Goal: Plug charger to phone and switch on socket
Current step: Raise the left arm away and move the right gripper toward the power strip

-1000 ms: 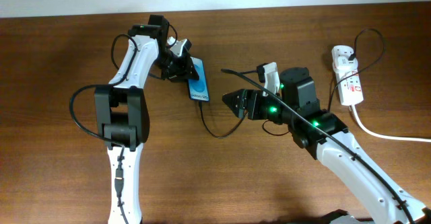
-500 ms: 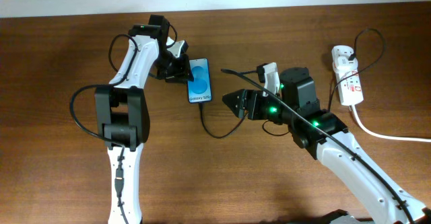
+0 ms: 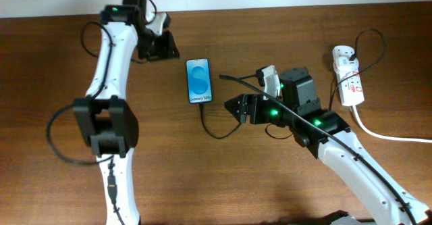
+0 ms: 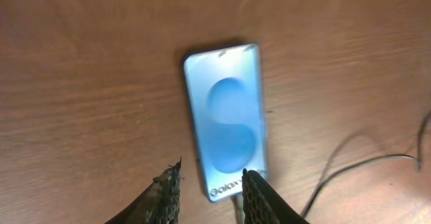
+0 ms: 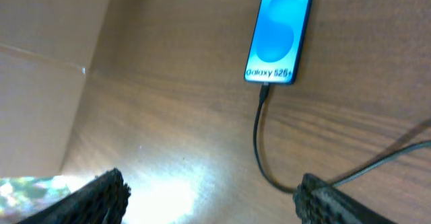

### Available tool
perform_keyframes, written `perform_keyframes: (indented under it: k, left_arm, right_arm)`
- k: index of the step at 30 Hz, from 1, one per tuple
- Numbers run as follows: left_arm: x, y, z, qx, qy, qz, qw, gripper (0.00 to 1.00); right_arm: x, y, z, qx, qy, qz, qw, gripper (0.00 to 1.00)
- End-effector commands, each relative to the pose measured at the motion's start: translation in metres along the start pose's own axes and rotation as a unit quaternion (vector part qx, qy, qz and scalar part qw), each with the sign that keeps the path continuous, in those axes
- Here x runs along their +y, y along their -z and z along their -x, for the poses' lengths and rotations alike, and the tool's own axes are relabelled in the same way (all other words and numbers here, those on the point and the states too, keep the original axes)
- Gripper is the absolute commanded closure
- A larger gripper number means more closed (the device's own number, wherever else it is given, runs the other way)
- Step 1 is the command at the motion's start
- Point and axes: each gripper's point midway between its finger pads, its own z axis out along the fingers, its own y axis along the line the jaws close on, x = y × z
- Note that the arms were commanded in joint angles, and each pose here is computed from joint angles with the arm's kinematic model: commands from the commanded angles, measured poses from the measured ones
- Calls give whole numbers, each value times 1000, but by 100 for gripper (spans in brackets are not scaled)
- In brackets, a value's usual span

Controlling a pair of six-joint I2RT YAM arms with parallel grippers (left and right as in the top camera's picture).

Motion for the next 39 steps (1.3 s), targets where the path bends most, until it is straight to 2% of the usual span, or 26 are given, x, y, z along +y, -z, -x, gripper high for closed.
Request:
perform_keyframes:
  k: [1,10,12,14,17,28,35,39]
  left_arm:
    - [-41,85,19,-94,-66,-2,993,64]
    - [-85,202,8,-208,-109,-1,972,53]
    - [-90,219,4,-225,-114,0,968,46]
    - [-94,232,1,-238,-118,2,964,30]
    - [-96,236,-1,-241,-120,1,963,0]
    - [-93,236,0,-242,-117,9,963,0]
    - [-93,236,0,-242,-117,10,963,1]
    - [-93,236,0,-242,-117,10,963,1]
  right_arm:
    - [7,14,20,-14,43,-26,999,16]
    - [5,80,57,-22,71,-174,982,12]
    - [5,101,68,-29,64,-188,980,12]
    - [-4,123,78,-40,51,-207,976,12]
    - [-26,161,87,-59,8,-242,968,12]
    - [-99,235,92,-114,-101,-327,933,10]
    - [-143,285,85,-147,-155,-412,886,10]
    - [-160,300,78,-147,-173,-429,874,10]
